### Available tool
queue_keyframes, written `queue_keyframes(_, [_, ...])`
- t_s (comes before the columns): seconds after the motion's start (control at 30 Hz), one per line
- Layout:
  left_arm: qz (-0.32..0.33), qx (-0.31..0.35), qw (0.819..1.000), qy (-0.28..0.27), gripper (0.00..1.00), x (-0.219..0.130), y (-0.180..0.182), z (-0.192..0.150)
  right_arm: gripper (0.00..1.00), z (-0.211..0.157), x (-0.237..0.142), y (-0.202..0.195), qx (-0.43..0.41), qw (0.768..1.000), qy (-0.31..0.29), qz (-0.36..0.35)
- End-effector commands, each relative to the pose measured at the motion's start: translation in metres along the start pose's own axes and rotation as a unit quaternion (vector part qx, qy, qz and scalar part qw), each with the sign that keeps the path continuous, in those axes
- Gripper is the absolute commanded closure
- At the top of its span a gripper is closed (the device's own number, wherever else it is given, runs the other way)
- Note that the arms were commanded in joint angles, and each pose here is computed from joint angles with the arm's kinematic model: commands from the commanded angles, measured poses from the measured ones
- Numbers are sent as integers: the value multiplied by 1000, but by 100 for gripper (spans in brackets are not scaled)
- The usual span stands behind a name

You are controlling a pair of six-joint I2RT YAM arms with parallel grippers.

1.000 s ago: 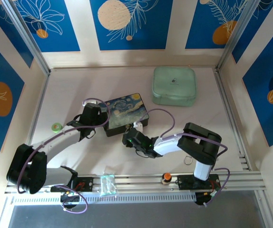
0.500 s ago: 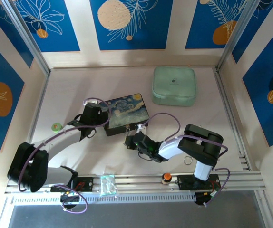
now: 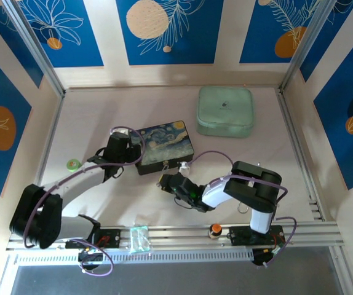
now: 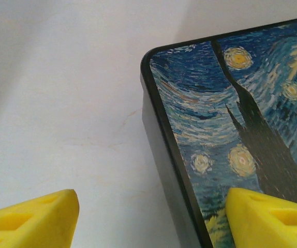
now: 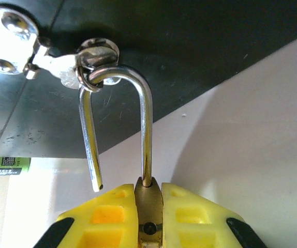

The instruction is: Unlock a padlock with a key

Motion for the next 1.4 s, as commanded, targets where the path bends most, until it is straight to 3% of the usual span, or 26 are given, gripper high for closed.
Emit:
queue_keyframes(0.0, [-6, 70, 997, -31, 18, -25, 3, 30, 100, 3, -4, -26, 13, 997, -19, -71])
queue_keyframes(0.13, [-67, 129, 984, -98, 20, -46, -14, 45, 100, 7, 1, -24, 19, 998, -7, -55])
queue_keyframes(0.23, [-133, 246, 947, -157, 21, -65, -48, 45, 100, 9, 4, -24, 19, 998, 2, -57])
queue_keyframes(0.27, [-165, 301, 924, -169, 21, -70, -63, 41, 100, 10, 4, -26, 21, 998, 5, -58])
queue_keyframes(0.33, [-207, 387, 886, -151, 19, -76, -79, 28, 100, 11, 6, -27, 27, 998, 13, -52])
queue_keyframes(0.47, [-222, 486, 843, -62, 19, -73, -86, 16, 100, 7, 11, -29, 35, 998, 30, -45])
queue_keyframes(0.53, [-219, 529, 819, -43, 17, -71, -89, 9, 100, 4, 14, -30, 41, 998, 39, -39])
queue_keyframes(0.7, [-192, 573, 796, -40, 12, -59, -104, 4, 100, 2, 15, -33, 45, 998, 43, -27])
queue_keyframes(0.83, [-167, 588, 791, -23, 14, -43, -115, 1, 100, 5, 13, -35, 49, 998, 37, -27])
queue_keyframes(1.0, [-143, 613, 777, 8, 33, -22, -118, -7, 100, 5, 11, -41, 48, 998, 37, -14])
queue_keyframes(1.07, [-131, 621, 772, 24, 53, -15, -117, -11, 100, 3, 12, -44, 51, 998, 37, -4])
queue_keyframes(1.1, [-128, 625, 770, 29, 58, -12, -117, -13, 100, 3, 12, -45, 54, 998, 38, 0])
queue_keyframes(1.27, [-142, 629, 762, 62, 59, -2, -114, -38, 100, 3, 16, -40, 70, 997, 31, 33])
queue_keyframes(1.37, [-157, 623, 763, 73, 68, -1, -116, -46, 100, 4, 18, -40, 101, 995, 9, 13])
Point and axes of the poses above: each hand's point on the last joint's axis, 136 mm out from that joint toward the fingers, its own x axis out along the fingers, its own y axis along the line the jaws close on, z = x × y, the point moved 6 cm from there along -x, back along the fingers, and after that the axes turned 10 degrees about x, right-handed, at the moved point
